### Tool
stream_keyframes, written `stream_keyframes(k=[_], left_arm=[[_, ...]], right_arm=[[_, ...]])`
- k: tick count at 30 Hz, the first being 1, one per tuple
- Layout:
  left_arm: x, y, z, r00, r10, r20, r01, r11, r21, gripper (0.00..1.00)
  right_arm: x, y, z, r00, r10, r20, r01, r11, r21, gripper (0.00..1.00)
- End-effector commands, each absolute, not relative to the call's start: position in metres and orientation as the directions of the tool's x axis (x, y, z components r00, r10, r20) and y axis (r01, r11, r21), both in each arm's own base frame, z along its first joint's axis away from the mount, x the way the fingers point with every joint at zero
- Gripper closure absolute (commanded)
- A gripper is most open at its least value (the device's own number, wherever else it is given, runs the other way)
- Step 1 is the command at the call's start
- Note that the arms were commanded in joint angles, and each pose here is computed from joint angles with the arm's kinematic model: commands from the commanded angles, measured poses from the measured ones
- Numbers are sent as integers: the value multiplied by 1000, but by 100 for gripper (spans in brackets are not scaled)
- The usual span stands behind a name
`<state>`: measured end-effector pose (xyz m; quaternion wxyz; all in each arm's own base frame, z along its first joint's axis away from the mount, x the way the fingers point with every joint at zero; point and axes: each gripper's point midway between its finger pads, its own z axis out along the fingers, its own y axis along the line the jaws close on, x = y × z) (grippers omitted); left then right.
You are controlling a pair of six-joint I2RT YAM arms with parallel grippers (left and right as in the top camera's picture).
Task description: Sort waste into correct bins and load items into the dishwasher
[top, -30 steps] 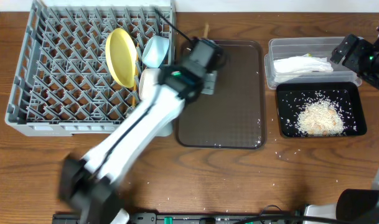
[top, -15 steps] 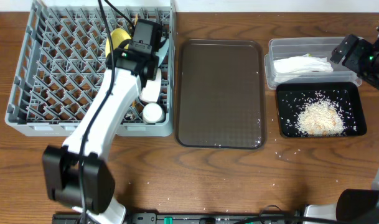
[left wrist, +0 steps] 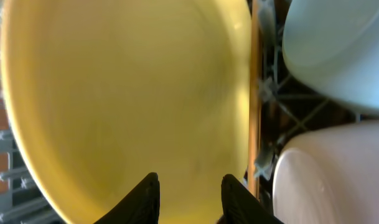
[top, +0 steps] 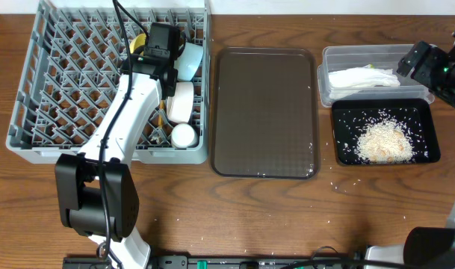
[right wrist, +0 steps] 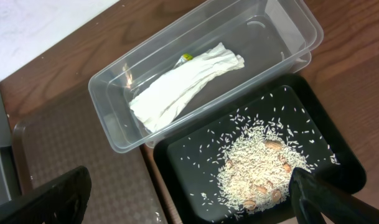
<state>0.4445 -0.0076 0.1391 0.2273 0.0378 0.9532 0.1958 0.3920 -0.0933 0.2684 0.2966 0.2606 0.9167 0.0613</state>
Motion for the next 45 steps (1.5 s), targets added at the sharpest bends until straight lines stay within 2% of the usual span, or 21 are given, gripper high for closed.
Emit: stream_keyframes(k=[1, 7, 11, 12, 17, 21, 22, 23, 24, 25, 35, 39, 45], left_arm=[[429, -8, 166, -880, 89, -467, -94, 930, 354, 65], [385, -30, 220, -855, 98, -510, -30, 971, 237, 64], [348, -34, 253, -838, 103, -536, 1, 982, 187, 33], [336, -34, 258, -841, 104, -531, 11, 984, 175, 22], [272, -41, 268, -881, 110, -461, 84, 993, 78, 18], [247, -30, 274, -890, 118, -441, 78, 991, 108, 16], [240, -28, 275, -893, 119, -434, 76, 991, 113, 19], [235, -26, 276, -894, 119, -431, 77, 991, 114, 22], [229, -25, 277, -895, 119, -429, 77, 990, 114, 21], [225, -24, 278, -896, 119, -428, 77, 990, 114, 12], [205, -23, 286, -886, 114, -450, 84, 993, 88, 10], [209, -19, 314, -782, 61, -620, 41, 998, 46, 9], [213, -3, 340, -566, -34, -824, -41, 999, -13, 8]], right_arm=[[391, -97, 270, -678, 526, -513, 454, 849, 270, 1], [391, -97, 270, -678, 526, -513, 454, 849, 270, 1], [391, -97, 270, -678, 526, -513, 454, 849, 270, 1], [391, -97, 270, -678, 526, -513, 454, 849, 270, 1], [391, -97, 270, -678, 526, -513, 454, 849, 270, 1], [391, -97, 270, -678, 526, -513, 454, 849, 270, 1], [391, -97, 270, -678, 526, -513, 454, 849, 270, 1], [391, -97, 270, -678, 526, -513, 454, 849, 270, 1], [391, -97, 270, -678, 526, -513, 454, 849, 270, 1], [391, -97, 270, -678, 526, -513, 454, 849, 270, 1], [391, -97, 270, -678, 526, -513, 454, 849, 270, 1], [391, -97, 270, -678, 526, -513, 454, 849, 270, 1], [391, -97, 270, -678, 526, -513, 454, 849, 270, 1]])
